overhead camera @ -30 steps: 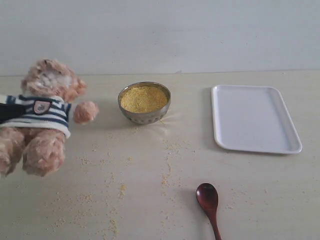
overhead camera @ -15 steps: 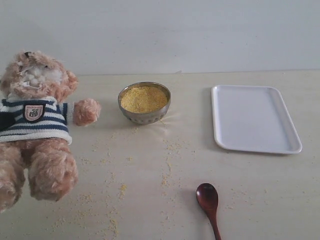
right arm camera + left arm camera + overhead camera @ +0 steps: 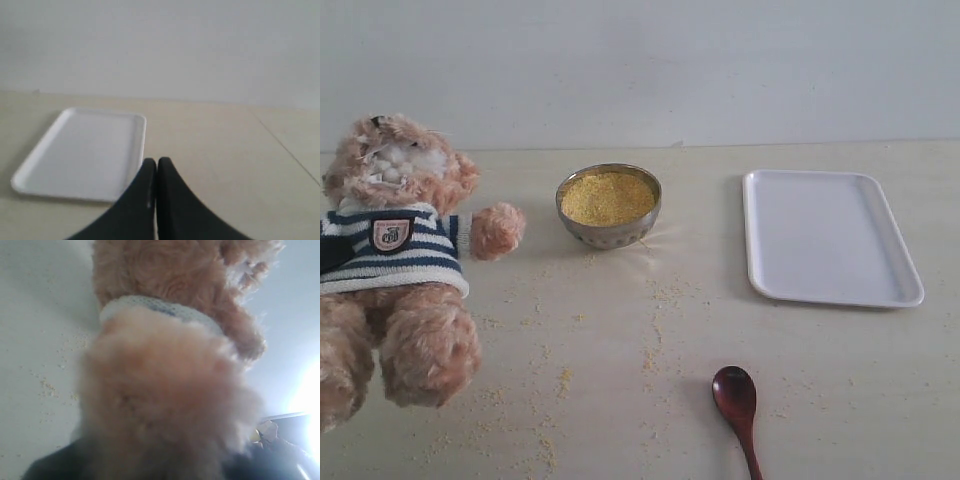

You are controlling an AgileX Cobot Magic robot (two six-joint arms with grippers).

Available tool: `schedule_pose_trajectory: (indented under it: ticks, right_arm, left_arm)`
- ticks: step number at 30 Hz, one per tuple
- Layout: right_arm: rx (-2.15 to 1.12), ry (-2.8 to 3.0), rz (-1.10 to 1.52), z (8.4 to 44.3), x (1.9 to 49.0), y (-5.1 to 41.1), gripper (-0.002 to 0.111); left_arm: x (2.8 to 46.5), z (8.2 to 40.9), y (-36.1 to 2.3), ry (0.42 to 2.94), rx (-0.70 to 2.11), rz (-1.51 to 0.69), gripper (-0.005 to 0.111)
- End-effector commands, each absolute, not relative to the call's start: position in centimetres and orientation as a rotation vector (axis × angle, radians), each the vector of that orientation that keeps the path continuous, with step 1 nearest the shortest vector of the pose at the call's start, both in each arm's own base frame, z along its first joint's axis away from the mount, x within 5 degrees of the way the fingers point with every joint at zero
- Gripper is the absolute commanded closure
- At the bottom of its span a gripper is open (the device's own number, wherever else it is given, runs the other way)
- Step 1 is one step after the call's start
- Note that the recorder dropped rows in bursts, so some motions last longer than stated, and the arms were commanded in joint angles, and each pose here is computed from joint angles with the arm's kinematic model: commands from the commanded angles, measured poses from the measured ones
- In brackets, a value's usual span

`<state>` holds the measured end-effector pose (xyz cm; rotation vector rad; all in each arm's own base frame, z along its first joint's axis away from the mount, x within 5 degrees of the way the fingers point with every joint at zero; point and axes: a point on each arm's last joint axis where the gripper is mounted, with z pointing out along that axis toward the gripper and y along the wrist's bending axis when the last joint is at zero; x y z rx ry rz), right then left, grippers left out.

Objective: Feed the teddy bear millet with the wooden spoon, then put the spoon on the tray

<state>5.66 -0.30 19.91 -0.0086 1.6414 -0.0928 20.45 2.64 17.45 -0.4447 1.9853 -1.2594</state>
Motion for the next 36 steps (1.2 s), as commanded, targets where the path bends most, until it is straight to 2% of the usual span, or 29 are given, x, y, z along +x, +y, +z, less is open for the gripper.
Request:
schedule_pose_trajectory:
  ticks: [1,4,5,6,11,19,27,30,34,36]
  right_arm:
    - [0.081,1.398,-0.021,22.1,5.5,-0.4,0.108]
    - [0.303,1.241,0.218,23.2,5.2,-0.8,0.108]
    - [0.496,1.189,0.452,23.2,5.2,-0.9,0.108]
    - [0.588,1.162,0.57,23.1,5.2,-1.0,0.108]
    - [0.773,1.164,0.799,22.5,5.4,-0.8,0.108]
    - [0.817,1.244,0.82,21.8,5.5,-0.5,0.108]
    - [0.576,0.703,0.61,26.2,3.2,-2.3,0.108]
    - [0.583,0.595,0.566,26.7,2.5,-2.8,0.108]
    - [0.544,0.591,0.647,31.1,1.4,-2.2,0.108]
    - [0.366,0.644,0.526,36.2,1.5,-1.2,0.108]
  left_arm:
    - [20.4,17.8,2.6,1.951,-0.458,-1.283,0.102]
    - [20.4,17.8,2.6,1.951,-0.458,-1.283,0.102]
    - [20.4,17.8,2.6,1.951,-0.458,-1.283,0.102]
    - [20.4,17.8,2.6,1.951,-0.458,-1.283,0.102]
    - [20.4,17.8,2.6,1.951,-0.458,-1.283,0.102]
    - [20.4,17.8,2.6,1.951,-0.458,-1.283,0.102]
    - [20.4,17.8,2.6,1.951,-0.458,-1.283,0.102]
    - [20.4,17.8,2.6,1.951,-0.458,-1.283,0.102]
    - [20.4,17.8,2.6,1.951,-0.458,-1.283,0.102]
    - [20.4,17.8,2.6,1.951,-0.456,-1.281,0.102]
